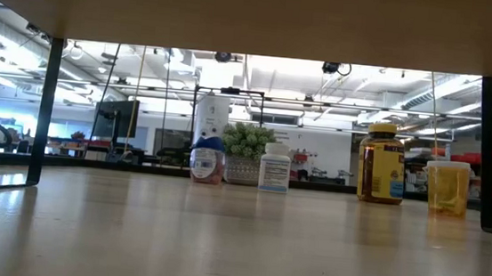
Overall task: Pick and place medicine bottles onto shelf by color
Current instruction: Put the left white pill bottle on the shelf
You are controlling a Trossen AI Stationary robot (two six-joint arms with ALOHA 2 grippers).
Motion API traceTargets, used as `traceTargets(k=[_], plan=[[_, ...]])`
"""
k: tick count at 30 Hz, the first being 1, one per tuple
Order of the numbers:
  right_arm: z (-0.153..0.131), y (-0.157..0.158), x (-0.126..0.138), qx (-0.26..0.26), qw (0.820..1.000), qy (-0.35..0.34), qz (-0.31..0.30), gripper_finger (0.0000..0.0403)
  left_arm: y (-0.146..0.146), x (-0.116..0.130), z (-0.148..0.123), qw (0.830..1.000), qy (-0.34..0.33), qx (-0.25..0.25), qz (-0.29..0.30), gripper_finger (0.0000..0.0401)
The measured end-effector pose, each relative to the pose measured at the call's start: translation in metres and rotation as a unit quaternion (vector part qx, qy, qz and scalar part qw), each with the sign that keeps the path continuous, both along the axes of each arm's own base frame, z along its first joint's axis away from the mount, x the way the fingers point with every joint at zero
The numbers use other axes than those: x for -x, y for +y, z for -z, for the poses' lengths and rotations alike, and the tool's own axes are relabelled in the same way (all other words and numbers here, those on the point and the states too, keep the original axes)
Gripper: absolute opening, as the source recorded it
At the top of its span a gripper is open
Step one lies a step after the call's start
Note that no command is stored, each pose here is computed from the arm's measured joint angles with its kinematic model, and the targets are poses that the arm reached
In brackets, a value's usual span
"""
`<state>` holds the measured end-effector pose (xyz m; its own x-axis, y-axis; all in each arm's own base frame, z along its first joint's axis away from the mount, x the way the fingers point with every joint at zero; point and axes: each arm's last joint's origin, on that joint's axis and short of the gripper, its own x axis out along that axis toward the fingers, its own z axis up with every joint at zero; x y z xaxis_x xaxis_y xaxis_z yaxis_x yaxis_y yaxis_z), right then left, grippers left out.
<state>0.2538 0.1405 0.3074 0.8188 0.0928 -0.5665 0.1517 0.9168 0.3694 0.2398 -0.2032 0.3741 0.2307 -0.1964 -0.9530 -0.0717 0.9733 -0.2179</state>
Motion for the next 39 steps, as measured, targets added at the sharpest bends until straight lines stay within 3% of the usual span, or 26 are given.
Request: traceTargets(k=[7,13,21,32,39], plan=[[0.001,0.001,-0.002,0.012,1.0,-0.005,-0.012,0.0289,0.003,0.017,-0.006,0.999,0.041,-0.03,0.002,0.004],[0.004,0.008,-0.014,0.024,0.999,-0.035,-0.024,0.0289,0.015,0.018,-0.027,0.998,-0.031,-0.047,-0.04,0.0054],[0.018,0.017,-0.037,0.024,0.997,-0.069,-0.017,0.0289,0.035,0.021,-0.041,0.984,-0.101,-0.081,-0.119,0.0042],[0.038,0.018,-0.063,0.036,0.995,-0.088,0.02,0.0289,0.055,0.01,-0.045,0.964,-0.146,-0.123,-0.188,0.0036],[0.016,0.025,-0.08,0.115,0.988,-0.1,-0.013,0.0289,0.064,0.011,-0.05,0.96,-0.156,-0.122,-0.198,0.003]])
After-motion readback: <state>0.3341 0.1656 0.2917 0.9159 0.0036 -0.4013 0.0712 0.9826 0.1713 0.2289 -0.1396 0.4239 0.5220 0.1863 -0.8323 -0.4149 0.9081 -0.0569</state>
